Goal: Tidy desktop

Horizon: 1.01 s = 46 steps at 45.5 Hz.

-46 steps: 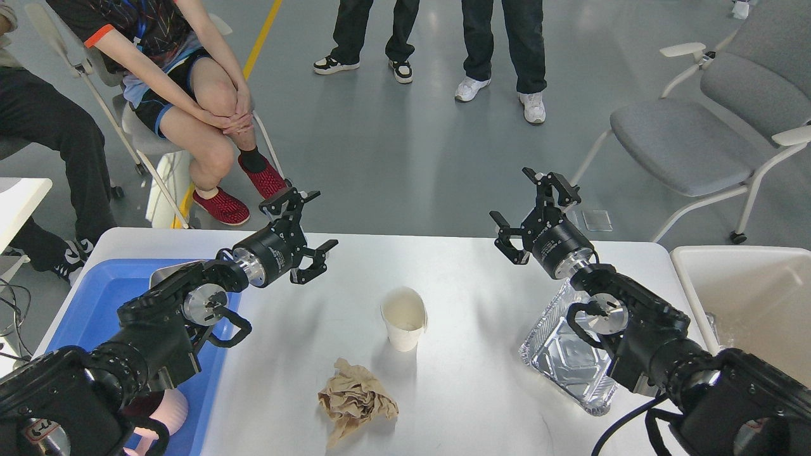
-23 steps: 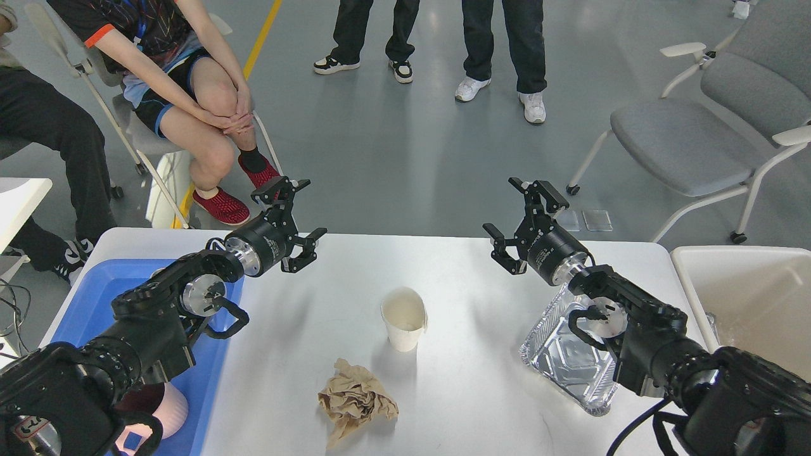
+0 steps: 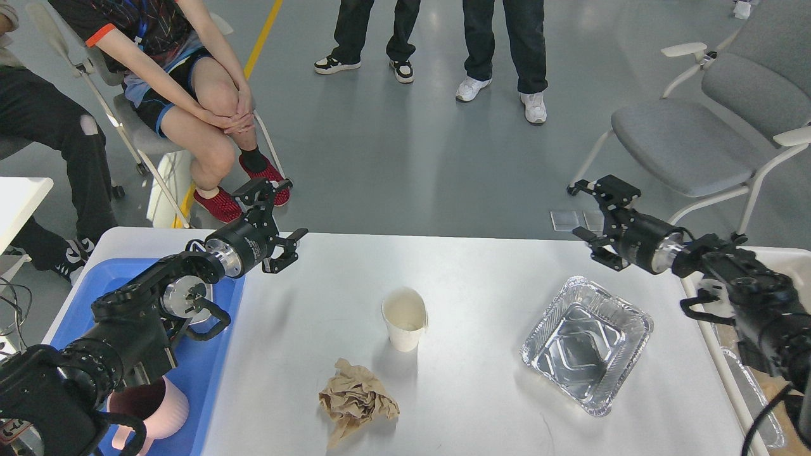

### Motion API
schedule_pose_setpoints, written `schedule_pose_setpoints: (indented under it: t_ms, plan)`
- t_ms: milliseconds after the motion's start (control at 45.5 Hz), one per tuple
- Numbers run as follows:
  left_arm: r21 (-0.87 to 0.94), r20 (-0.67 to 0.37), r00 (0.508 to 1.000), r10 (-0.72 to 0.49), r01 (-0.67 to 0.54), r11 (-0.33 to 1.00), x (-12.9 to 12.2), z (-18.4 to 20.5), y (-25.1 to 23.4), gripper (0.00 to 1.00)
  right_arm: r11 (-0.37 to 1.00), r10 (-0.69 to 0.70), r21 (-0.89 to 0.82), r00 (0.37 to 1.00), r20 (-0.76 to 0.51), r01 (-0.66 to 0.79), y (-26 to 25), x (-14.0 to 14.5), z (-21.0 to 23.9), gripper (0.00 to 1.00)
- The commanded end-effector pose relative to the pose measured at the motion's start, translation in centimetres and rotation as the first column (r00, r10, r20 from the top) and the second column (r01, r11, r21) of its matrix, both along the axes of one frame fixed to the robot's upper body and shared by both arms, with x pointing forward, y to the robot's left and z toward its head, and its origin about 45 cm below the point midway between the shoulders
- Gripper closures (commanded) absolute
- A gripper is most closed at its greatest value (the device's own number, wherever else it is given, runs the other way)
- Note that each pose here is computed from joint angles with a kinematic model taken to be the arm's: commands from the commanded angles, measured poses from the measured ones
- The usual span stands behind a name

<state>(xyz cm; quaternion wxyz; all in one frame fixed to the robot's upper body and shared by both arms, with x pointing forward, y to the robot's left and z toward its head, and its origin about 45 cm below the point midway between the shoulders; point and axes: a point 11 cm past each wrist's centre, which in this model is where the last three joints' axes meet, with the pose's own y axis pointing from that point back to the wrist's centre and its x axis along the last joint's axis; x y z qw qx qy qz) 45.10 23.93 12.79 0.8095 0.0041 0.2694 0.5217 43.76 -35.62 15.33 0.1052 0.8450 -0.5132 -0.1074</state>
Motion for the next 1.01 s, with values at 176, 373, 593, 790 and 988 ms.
schedule_pose_setpoints:
  t_ms: [176,373,593,790,988]
  plan:
    - [0.016,-0.003,1.0,0.01,-0.01,1.0,-0.2,-0.2,1.5,0.02,0.965,-0.12,-0.242,0.992,-0.044,0.106,-16.0,-6.2,3.9,0.0]
    - [0.028,-0.002,1.0,0.016,-0.016,0.999,-0.2,-0.1,2.3,0.02,0.908,-0.237,-0.356,0.972,0.004,0.223,-25.5,-12.1,10.9,0.0]
    - [0.035,0.002,1.0,0.019,-0.019,0.999,-0.2,0.1,3.0,0.02,0.816,-0.352,-0.485,0.936,0.014,0.315,-32.1,-19.2,17.0,0.0]
    - [0.04,-0.005,1.0,0.02,-0.02,0.999,-0.4,-0.2,3.2,0.02,0.778,-0.392,-0.525,0.92,0.024,0.345,-33.9,-21.7,18.8,0.0]
    - [0.03,-0.019,1.0,0.022,-0.022,0.999,-0.9,-0.9,2.9,0.02,0.83,-0.335,-0.48,0.942,-0.023,0.283,-31.5,-19.8,15.3,0.0]
